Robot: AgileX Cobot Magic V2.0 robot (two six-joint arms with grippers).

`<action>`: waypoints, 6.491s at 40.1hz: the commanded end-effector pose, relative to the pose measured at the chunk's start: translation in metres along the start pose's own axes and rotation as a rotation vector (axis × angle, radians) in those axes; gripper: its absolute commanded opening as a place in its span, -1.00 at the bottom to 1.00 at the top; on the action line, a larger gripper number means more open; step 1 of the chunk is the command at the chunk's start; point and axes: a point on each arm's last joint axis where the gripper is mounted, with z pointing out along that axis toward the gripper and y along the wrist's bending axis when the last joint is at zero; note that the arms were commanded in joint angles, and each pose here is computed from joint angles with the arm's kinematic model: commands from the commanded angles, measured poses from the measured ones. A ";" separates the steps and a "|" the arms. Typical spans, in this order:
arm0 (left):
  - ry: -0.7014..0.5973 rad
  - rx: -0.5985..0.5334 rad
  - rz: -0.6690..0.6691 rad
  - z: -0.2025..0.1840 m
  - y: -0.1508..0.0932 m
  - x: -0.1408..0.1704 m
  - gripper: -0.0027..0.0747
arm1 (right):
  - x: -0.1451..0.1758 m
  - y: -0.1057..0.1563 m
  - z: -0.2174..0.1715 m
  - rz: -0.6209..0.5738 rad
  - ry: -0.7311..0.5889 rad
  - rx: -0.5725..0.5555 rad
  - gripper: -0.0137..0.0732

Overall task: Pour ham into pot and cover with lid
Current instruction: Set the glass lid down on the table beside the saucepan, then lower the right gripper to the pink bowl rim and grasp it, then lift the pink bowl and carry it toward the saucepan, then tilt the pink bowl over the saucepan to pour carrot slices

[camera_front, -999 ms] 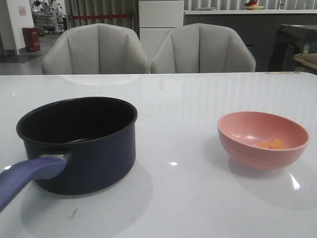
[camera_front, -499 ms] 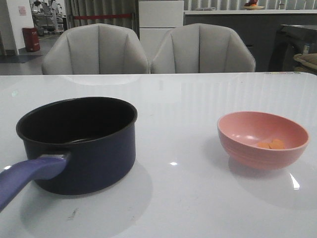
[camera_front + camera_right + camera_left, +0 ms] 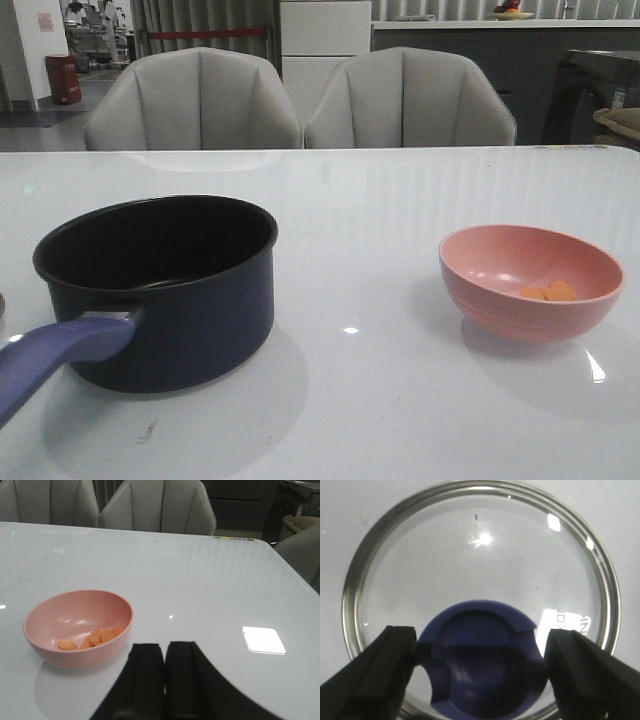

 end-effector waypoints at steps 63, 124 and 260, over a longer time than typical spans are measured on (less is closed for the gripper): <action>-1.419 0.334 0.237 -0.141 -0.006 0.242 0.42 | -0.004 0.000 -0.001 -0.021 -0.081 0.005 -0.34; -1.469 0.405 0.294 -0.138 -0.010 0.245 0.42 | -0.103 0.001 0.060 0.188 0.124 0.008 0.68; -1.469 0.405 0.294 -0.137 -0.010 0.245 0.42 | -0.160 0.234 0.238 -0.519 -0.559 -0.551 -0.37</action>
